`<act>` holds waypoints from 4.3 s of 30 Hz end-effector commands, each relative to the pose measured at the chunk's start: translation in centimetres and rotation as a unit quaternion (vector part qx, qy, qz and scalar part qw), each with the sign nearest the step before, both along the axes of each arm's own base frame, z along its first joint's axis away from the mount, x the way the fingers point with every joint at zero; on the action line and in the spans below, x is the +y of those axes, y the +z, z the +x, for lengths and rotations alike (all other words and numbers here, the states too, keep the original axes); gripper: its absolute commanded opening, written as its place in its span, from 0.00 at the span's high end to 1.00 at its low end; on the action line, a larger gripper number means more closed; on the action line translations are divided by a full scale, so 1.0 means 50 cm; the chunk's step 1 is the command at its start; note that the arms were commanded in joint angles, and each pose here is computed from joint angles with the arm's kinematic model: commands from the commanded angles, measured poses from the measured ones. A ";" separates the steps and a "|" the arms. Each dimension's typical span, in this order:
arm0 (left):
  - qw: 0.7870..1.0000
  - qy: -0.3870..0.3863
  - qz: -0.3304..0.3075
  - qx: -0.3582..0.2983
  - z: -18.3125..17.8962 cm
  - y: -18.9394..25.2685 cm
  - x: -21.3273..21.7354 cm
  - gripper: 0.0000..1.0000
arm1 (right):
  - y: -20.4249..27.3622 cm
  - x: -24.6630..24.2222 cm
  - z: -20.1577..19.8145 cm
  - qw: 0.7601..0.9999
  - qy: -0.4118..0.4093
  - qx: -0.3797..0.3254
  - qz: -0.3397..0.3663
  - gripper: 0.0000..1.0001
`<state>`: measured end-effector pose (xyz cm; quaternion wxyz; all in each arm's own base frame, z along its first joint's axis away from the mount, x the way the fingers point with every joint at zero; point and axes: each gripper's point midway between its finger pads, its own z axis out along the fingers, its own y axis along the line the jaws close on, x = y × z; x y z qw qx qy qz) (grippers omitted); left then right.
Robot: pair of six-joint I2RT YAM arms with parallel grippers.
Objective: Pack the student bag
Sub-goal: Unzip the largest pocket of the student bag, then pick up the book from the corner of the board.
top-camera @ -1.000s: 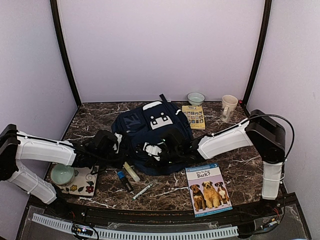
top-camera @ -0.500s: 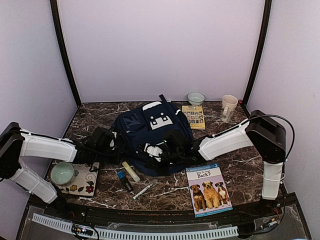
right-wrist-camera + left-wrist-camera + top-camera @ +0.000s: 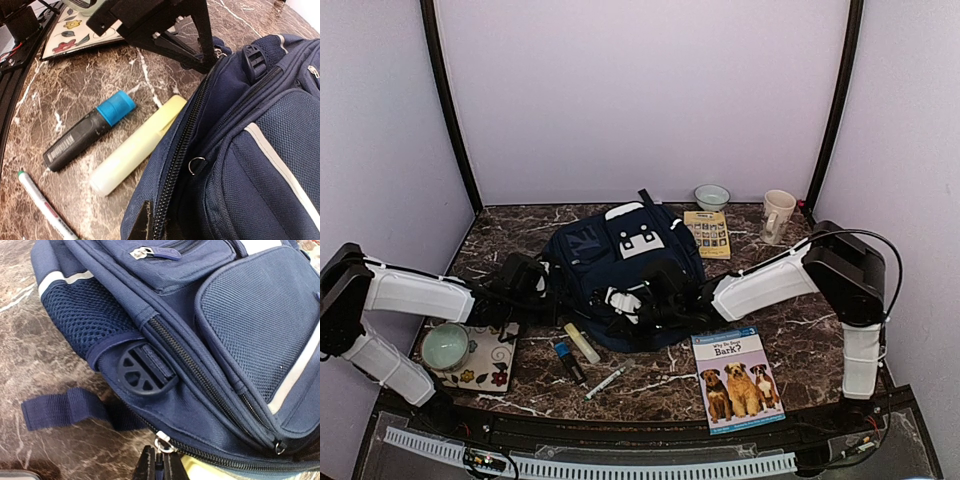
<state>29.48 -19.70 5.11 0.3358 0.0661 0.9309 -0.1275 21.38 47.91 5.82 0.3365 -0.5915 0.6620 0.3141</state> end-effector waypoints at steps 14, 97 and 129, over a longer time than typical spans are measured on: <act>0.998 0.013 -0.037 -0.054 0.029 0.035 0.035 0.59 | 0.067 -0.016 0.043 0.998 -0.052 -0.020 0.025 0.43; 0.901 -0.398 -0.166 0.037 -0.380 -0.052 -0.606 0.32 | -0.095 -0.568 -0.250 0.741 -0.485 0.455 -0.094 0.00; 0.898 -0.400 -0.180 0.040 -0.383 -0.095 -0.615 0.36 | -0.018 -0.511 -0.215 0.797 -0.415 0.437 0.046 1.00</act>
